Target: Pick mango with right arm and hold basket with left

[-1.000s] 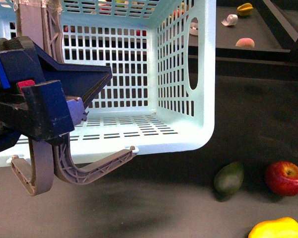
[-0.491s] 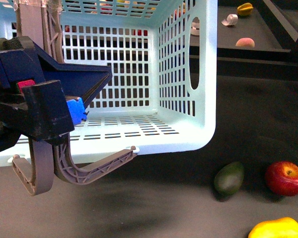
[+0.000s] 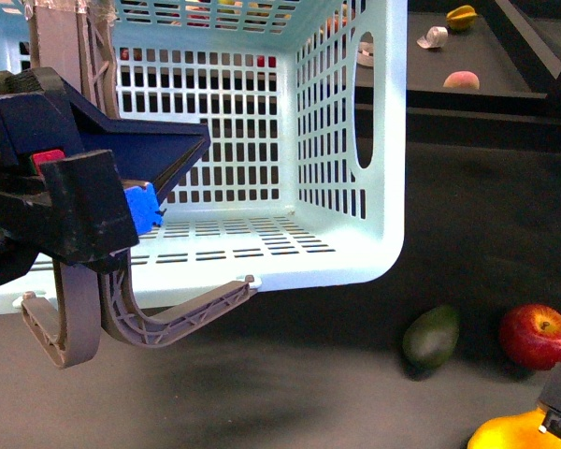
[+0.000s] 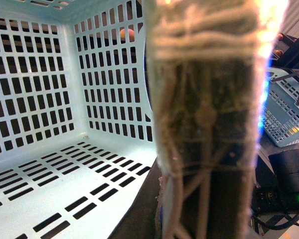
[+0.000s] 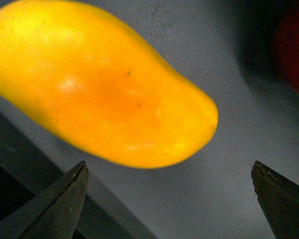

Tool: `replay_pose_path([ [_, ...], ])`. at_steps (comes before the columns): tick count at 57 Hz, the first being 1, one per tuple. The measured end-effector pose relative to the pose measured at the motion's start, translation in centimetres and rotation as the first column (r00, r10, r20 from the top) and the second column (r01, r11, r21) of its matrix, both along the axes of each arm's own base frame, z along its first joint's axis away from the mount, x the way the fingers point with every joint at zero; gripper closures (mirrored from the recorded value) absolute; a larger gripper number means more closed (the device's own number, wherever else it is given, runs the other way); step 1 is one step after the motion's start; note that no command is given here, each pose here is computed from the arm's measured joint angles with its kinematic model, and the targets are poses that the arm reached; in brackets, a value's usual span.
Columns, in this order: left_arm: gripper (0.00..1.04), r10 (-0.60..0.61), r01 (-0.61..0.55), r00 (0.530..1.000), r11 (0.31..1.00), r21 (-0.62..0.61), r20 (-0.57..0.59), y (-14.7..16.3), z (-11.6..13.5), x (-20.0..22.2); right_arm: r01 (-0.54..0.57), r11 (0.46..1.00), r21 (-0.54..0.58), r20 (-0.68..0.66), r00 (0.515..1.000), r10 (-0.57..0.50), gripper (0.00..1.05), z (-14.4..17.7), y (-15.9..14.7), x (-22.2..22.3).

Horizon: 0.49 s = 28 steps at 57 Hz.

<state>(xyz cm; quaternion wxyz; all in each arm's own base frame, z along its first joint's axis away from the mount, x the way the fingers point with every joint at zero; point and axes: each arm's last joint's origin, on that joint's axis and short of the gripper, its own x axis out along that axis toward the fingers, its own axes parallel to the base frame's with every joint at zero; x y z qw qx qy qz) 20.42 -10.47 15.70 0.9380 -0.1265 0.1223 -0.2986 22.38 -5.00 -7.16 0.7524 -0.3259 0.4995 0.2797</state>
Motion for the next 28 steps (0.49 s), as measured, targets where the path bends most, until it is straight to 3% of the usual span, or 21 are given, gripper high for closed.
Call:
replay_pose_path([
  [28,0.97,0.000,0.000,1.000,1.000,0.000,0.000,0.0,0.0,0.0,-0.044,0.997,0.066,0.028,0.999,0.043,0.08,-1.5,2.8,2.8],
])
